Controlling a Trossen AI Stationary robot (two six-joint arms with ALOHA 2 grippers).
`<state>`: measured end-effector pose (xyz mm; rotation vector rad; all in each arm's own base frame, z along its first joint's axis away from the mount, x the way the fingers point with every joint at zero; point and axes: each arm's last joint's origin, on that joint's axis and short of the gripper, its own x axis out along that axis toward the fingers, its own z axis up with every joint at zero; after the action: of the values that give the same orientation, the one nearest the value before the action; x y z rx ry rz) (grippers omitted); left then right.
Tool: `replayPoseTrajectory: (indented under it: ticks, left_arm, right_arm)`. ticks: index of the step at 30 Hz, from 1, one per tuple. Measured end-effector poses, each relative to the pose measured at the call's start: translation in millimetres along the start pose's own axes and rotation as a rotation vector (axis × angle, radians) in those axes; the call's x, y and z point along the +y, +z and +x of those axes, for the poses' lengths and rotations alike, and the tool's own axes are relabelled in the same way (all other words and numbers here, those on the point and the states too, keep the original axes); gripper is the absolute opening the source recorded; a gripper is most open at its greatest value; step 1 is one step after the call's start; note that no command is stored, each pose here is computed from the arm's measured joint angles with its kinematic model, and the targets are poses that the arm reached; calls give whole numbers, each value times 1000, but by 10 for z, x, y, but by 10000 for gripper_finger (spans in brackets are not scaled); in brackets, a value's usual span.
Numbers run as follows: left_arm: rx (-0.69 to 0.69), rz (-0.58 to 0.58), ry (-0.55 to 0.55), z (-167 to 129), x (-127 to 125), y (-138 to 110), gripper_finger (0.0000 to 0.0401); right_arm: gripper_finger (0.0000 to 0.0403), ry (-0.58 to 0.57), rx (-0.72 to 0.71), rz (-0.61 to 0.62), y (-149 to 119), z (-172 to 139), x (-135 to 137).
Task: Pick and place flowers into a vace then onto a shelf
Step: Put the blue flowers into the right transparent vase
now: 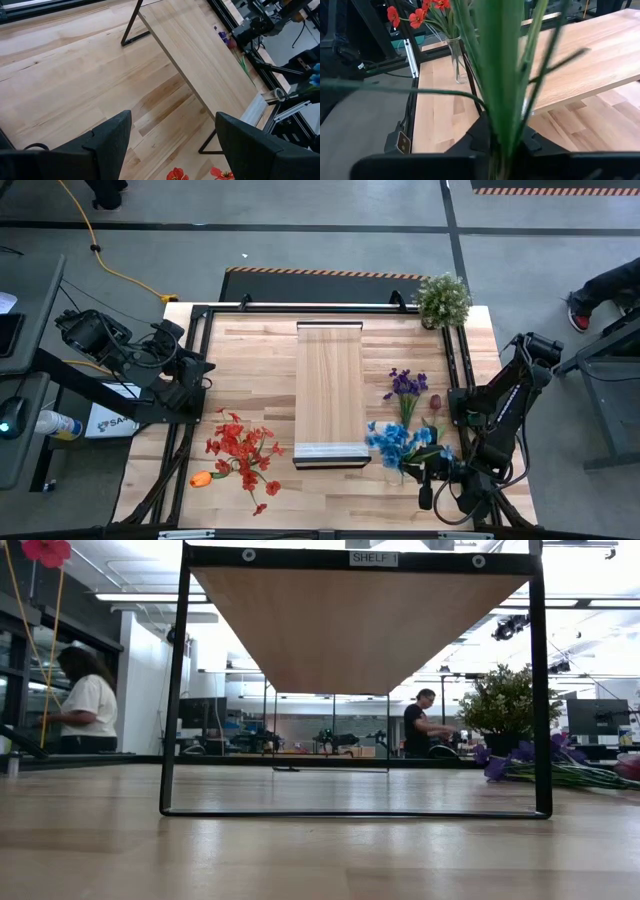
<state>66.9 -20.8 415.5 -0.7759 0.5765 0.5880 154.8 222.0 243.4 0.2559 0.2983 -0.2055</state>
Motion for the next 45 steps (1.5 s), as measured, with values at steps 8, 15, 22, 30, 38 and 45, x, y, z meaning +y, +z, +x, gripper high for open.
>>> replayPoseTrajectory:
  ticks: [8,15,22,30,38,45]
  left_arm:
    - [0,0,0,0,0,0,321]
    - [0,1,0,0,0,0,321]
    - [0,0,0,0,0,0,319]
    - [0,3,0,0,0,0,319]
    - [0,5,0,0,0,0,321]
    - [0,4,0,0,0,0,321]
  right_arm:
    - [128,8,16,4,-7,0,-1]
    - [173,16,26,11,-8,-1,2]
    - [178,34,48,34,-12,-3,10]
    - [179,79,120,95,-34,-11,25]
    - [179,103,156,135,-36,-16,35]
    - [177,112,166,162,-34,-17,42]
